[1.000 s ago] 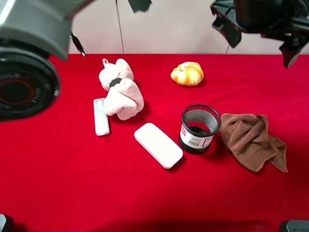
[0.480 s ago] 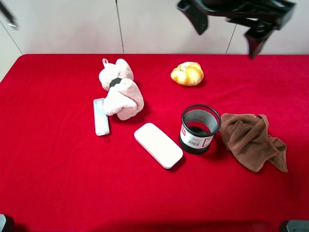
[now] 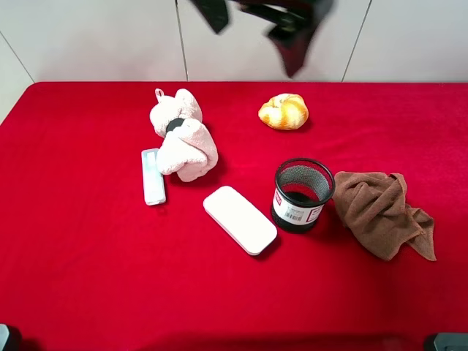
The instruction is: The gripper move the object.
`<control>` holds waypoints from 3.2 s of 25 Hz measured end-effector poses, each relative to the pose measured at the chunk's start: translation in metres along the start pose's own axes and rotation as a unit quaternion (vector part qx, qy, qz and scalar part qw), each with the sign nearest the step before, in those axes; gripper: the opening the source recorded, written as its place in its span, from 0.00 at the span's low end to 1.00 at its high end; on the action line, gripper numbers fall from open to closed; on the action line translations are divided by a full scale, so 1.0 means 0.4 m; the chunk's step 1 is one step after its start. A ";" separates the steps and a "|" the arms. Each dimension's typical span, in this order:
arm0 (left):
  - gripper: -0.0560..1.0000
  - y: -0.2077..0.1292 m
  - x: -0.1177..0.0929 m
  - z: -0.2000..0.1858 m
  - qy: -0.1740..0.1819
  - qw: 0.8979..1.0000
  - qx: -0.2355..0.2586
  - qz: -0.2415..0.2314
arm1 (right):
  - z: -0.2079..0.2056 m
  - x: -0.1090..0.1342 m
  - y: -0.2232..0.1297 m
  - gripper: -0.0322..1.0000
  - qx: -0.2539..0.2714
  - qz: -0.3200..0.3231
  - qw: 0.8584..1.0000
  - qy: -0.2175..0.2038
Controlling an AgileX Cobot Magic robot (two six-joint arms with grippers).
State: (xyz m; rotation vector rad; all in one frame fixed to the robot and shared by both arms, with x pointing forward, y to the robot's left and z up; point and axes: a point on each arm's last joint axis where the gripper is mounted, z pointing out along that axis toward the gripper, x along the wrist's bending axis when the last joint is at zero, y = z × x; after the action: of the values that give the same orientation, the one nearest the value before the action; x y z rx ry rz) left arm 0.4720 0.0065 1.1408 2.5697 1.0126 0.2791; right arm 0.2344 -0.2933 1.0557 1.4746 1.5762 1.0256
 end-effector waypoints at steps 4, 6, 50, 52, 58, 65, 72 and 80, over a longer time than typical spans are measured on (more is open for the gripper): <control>0.96 -0.072 0.054 -0.049 0.012 1.000 0.005 -0.016 | 0.000 0.000 0.000 0.70 0.000 0.000 1.000 0.000; 0.96 -0.119 0.080 -0.072 0.018 0.999 0.010 -0.025 | 0.000 0.000 0.000 0.70 0.000 0.000 1.000 0.000; 0.96 -0.920 0.135 -0.254 0.151 0.946 -0.195 -0.210 | 0.000 0.000 0.000 0.70 0.000 0.000 1.000 0.000; 0.96 -0.935 0.131 -0.254 0.165 0.936 -0.201 -0.236 | 0.000 0.000 0.000 0.70 0.000 0.000 1.000 0.000; 0.96 -0.974 0.113 -0.242 0.216 0.904 -0.210 -0.304 | 0.000 0.000 0.000 0.70 0.000 0.000 1.000 0.000; 0.96 -0.974 0.096 -0.169 0.229 0.878 -0.231 -0.350 | 0.000 0.000 0.000 0.70 0.000 0.000 1.000 0.000; 0.96 -0.980 0.065 -0.156 0.246 0.878 -0.246 -0.329 | 0.000 0.000 0.000 0.70 0.000 0.000 1.000 0.000; 0.96 -0.976 0.061 -0.154 0.247 0.883 -0.244 -0.315 | 0.000 0.000 0.000 0.70 0.000 0.000 1.000 0.000</control>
State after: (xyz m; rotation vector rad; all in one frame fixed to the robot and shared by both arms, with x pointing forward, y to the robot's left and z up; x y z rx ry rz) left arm 0.2295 0.3033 1.0413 1.6313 1.6361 0.8967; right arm 0.2344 -0.2933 1.0557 1.4747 1.5763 1.0259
